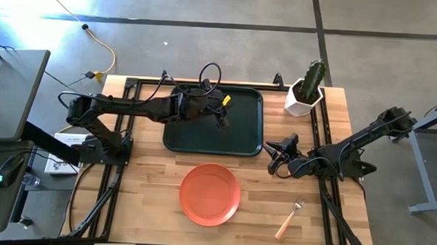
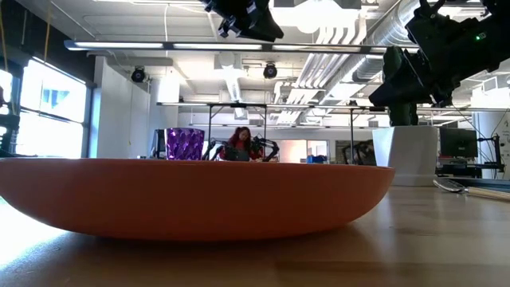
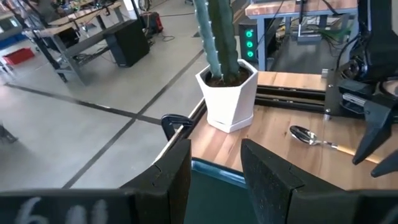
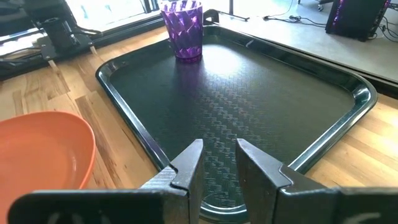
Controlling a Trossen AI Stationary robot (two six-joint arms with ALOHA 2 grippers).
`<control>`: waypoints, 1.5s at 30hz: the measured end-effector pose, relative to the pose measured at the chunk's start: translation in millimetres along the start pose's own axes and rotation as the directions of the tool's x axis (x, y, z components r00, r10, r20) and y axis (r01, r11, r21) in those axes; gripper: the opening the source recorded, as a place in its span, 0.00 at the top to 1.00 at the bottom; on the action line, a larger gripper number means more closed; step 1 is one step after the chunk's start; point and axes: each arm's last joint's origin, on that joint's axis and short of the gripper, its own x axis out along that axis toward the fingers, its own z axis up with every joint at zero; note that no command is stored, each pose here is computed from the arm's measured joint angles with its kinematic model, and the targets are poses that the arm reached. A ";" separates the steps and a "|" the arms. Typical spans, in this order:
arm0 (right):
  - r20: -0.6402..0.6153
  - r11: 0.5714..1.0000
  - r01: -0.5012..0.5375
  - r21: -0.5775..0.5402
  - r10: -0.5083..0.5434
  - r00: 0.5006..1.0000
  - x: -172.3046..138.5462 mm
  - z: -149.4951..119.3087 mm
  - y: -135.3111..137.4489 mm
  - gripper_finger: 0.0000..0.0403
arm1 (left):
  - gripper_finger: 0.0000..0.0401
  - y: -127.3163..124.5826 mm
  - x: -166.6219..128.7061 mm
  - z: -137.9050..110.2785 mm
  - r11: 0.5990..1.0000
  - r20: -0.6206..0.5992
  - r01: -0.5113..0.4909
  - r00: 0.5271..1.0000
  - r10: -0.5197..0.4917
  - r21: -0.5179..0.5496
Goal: Pick and place plate/cup/fork/spoon on tray
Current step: Put the orange plate into the serving tray
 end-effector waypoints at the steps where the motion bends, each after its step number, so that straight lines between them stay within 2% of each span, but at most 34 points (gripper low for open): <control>1: -0.001 1.000 0.001 -0.001 -0.001 1.000 0.1 -0.1 -0.1 0.80 | 0.68 -0.2 0.0 -0.1 1.000 0.000 0.006 1.000 -0.006 -0.004; 6: -0.004 1.000 0.002 -0.006 -0.002 1.000 0.0 -0.5 -0.4 0.80 | 0.68 -3.6 -0.6 -0.2 0.995 0.003 0.088 0.996 -0.088 -0.045; 15: -0.008 1.000 -0.003 -0.005 0.003 1.000 0.0 -0.6 -0.2 0.80 | 0.68 -4.3 -0.6 -0.5 0.992 0.001 0.112 0.994 -0.112 -0.050; 17: -0.008 1.000 -0.003 -0.005 0.003 1.000 0.0 -0.6 -0.3 0.80 | 0.68 -5.9 -1.9 1.0 0.979 0.018 0.201 0.979 -0.201 -0.042; 20: -0.008 1.000 -0.003 -0.005 0.003 1.000 0.0 -0.6 -0.2 0.80 | 0.68 -8.9 -5.0 8.1 0.922 0.094 0.386 0.919 -0.382 -0.029; 23: -0.008 1.000 -0.003 -0.005 0.003 1.000 0.0 -0.6 -0.2 0.80 | 0.68 -11.5 -6.1 7.3 0.883 0.090 0.468 0.881 -0.464 -0.033; 33: -0.009 1.000 -0.005 0.014 0.005 1.000 0.0 -0.6 -0.2 0.80 | 0.68 -25.2 -12.7 8.3 0.846 0.095 0.525 0.850 -0.518 -0.090; 38: -0.006 1.000 0.000 0.014 0.000 1.000 0.1 -0.5 -0.3 0.80 | 0.68 -29.7 -14.9 8.2 0.826 0.091 0.535 0.845 -0.528 -0.179; 42: -0.006 1.000 0.000 0.014 0.000 1.000 0.0 -0.5 -0.3 0.80 | 0.68 -31.1 -15.5 7.1 0.819 0.080 0.544 0.838 -0.539 -0.182; 45: -0.012 1.000 -0.003 0.022 0.003 1.000 0.0 -1.0 -0.5 0.80 | 0.68 -30.7 -15.0 3.2 0.828 0.039 0.520 0.851 -0.524 -0.211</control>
